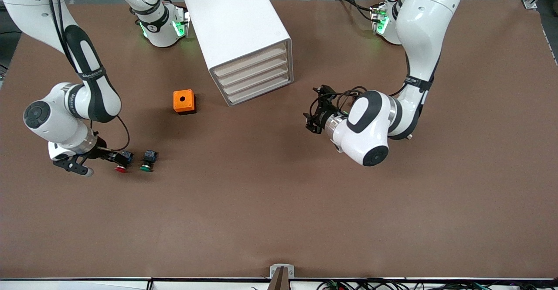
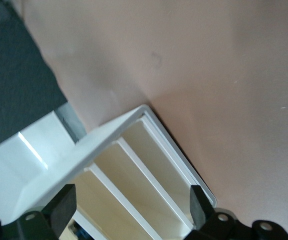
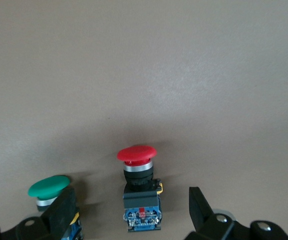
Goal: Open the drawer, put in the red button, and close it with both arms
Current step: 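Grasp the red button with the right gripper while the left gripper grips the drawer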
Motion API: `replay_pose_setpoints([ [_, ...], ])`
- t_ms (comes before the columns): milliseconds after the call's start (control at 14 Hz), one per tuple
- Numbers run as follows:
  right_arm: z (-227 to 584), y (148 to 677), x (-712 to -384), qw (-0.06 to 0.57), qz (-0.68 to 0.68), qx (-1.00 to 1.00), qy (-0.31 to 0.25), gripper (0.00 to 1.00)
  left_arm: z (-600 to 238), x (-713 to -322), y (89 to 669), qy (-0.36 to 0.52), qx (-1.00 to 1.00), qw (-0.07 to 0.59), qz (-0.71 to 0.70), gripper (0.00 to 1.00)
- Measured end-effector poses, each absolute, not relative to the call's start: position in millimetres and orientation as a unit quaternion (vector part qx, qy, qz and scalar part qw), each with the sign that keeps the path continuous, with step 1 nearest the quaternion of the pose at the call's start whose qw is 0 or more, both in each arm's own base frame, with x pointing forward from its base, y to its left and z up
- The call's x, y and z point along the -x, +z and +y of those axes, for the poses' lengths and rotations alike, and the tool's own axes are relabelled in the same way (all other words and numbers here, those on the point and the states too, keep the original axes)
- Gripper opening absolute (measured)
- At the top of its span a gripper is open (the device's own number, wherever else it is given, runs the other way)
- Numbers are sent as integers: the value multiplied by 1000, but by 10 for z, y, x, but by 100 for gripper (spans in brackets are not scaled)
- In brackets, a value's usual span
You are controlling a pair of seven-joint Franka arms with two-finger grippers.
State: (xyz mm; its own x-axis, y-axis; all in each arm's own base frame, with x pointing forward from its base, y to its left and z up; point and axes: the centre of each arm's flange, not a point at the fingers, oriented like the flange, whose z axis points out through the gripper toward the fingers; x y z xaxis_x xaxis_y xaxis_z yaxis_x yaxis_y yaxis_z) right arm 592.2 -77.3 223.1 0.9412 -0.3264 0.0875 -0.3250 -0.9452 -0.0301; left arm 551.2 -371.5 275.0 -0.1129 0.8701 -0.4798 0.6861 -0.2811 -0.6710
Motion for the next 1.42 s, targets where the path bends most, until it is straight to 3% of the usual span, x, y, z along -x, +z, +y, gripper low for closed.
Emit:
replay_pose_setpoints([
  [1211,-802,1777,-5813,2,168,986,-8,100,-4316,-4927,2172,517,473,291,-651,100],
  [1282,-801,1776,-5812,2,168,986,-8,100,-4327,-4914,2134,521,466,295,-651,93],
  [1353,-801,1774,-5811,2,168,986,-8,93,-4335,-4911,2104,526,462,296,-650,82],
  [1425,-800,1772,-5810,2,168,986,-7,81,-4347,-4916,2085,532,458,295,-649,82],
])
